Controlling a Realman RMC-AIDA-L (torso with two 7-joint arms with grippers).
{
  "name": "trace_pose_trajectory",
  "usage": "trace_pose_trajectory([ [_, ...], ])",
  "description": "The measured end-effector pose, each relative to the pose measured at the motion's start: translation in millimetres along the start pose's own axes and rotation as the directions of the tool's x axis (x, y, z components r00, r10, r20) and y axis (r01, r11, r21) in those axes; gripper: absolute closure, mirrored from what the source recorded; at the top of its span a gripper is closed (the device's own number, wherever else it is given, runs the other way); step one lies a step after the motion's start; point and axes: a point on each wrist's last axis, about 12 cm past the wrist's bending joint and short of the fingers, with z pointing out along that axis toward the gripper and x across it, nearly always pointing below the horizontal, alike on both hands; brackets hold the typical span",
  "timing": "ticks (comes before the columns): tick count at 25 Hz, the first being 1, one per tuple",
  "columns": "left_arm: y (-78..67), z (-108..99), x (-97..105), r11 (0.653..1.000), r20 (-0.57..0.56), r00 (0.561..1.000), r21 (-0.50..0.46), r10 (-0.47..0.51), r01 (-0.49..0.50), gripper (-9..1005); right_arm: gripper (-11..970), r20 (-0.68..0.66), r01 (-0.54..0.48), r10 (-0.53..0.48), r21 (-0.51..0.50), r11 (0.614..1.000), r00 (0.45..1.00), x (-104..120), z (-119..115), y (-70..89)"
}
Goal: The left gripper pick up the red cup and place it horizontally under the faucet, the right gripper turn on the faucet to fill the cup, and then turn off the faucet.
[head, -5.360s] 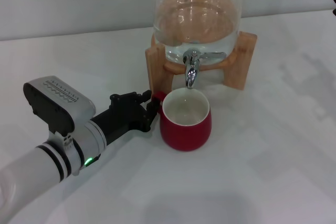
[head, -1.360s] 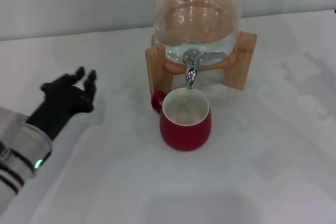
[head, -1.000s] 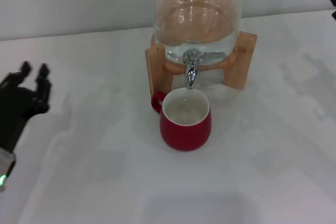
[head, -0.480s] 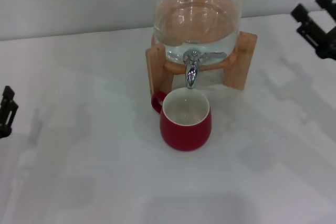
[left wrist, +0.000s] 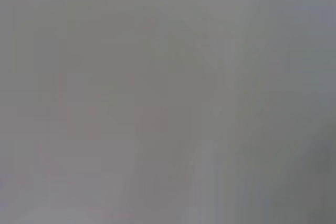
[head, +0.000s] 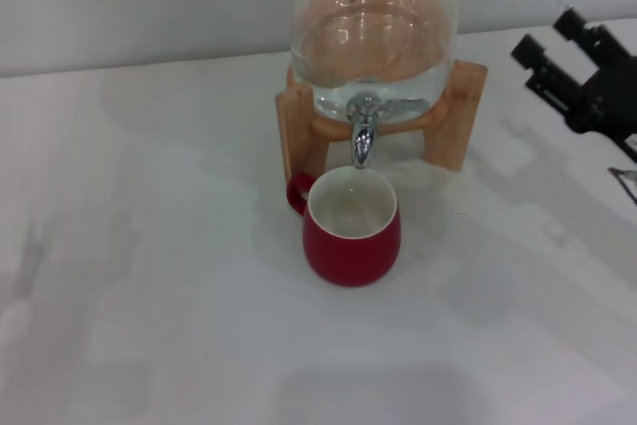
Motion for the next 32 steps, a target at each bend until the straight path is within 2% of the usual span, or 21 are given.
trace_pose_trajectory([
  [3,4.1,-3,1,1.000,-0.007,1.000,-0.017,0.005,-0.005,223,178,-0.039,-0.015,0.014,-0.032,0.999,0.999,5,6,3.2],
  [9,7.3,-6,2,1.000,-0.009,1.000,-0.023,0.016,-0.016,131,178,-0.095,-0.029,0.020,-0.096,0.995,0.995,12,16,10.6],
  [24,8.1,-11,1,1.000,0.003,1.000,-0.020,0.017,-0.017,118,178,-0.160,-0.066,0.037,-0.179,0.982,0.986,20,19,21.6],
  [32,8.0,-11,1,1.000,0.004,1.000,-0.018,0.017,-0.017,118,178,-0.181,-0.076,0.033,-0.236,0.969,0.983,22,28,28.6],
])
